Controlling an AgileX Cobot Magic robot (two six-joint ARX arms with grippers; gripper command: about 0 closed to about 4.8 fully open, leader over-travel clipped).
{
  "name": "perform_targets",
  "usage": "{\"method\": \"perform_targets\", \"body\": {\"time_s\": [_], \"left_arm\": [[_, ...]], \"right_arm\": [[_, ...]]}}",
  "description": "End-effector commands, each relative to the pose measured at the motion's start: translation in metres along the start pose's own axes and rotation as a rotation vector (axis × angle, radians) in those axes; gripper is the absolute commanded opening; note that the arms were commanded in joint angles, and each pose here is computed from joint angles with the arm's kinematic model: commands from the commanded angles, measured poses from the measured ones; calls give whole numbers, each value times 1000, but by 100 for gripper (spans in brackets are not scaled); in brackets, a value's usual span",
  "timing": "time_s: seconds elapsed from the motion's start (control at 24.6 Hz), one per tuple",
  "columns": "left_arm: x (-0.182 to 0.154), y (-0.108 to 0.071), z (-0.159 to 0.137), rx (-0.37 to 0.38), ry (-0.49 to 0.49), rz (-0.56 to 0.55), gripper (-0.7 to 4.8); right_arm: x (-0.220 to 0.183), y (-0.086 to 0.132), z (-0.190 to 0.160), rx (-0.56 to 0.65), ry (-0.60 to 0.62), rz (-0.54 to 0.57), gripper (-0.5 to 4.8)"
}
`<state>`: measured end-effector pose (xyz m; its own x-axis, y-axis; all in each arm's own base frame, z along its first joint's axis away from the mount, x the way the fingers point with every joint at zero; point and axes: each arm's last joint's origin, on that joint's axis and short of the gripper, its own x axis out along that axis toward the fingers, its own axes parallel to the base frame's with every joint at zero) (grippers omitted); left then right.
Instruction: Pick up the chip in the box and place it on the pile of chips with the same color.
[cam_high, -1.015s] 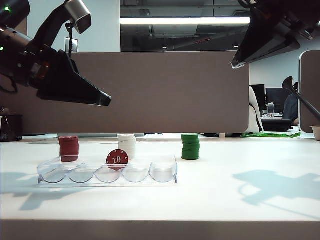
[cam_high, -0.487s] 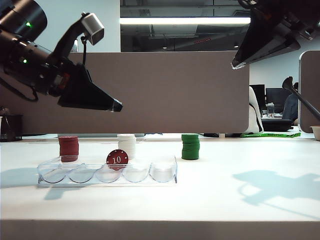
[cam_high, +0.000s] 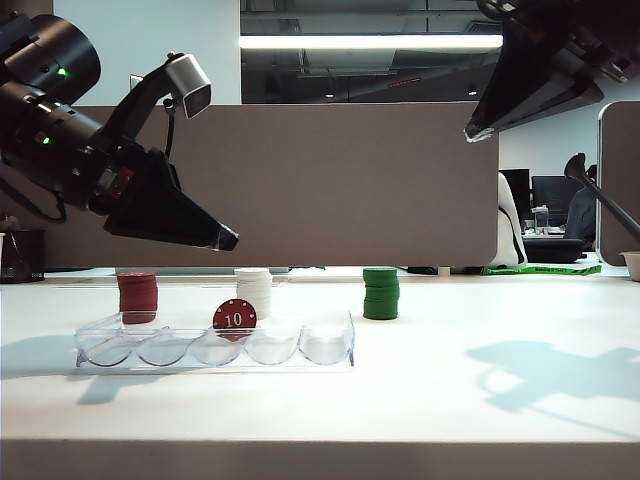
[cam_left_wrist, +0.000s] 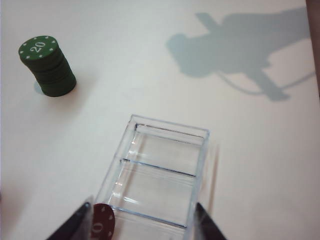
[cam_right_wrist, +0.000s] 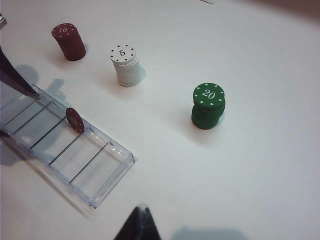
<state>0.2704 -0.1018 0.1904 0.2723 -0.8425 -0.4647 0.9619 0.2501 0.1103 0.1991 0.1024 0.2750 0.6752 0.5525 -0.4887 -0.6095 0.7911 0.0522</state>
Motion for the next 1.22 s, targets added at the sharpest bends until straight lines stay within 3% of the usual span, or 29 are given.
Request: {"method": "perform_targets", "body": {"time_s": [0.04,0.65,1.22], "left_arm": [[-1,1,2,9,-5,1,223],[10,5,-10,-18,13,-15,223],[16,13,-12,-20,2,48,223]], "right_arm": [[-1,0,3,-6,-16,5,-6],[-1,0,3,-6,-16,5,-6],[-1,0,3,-6,-16,5,-6]]}}
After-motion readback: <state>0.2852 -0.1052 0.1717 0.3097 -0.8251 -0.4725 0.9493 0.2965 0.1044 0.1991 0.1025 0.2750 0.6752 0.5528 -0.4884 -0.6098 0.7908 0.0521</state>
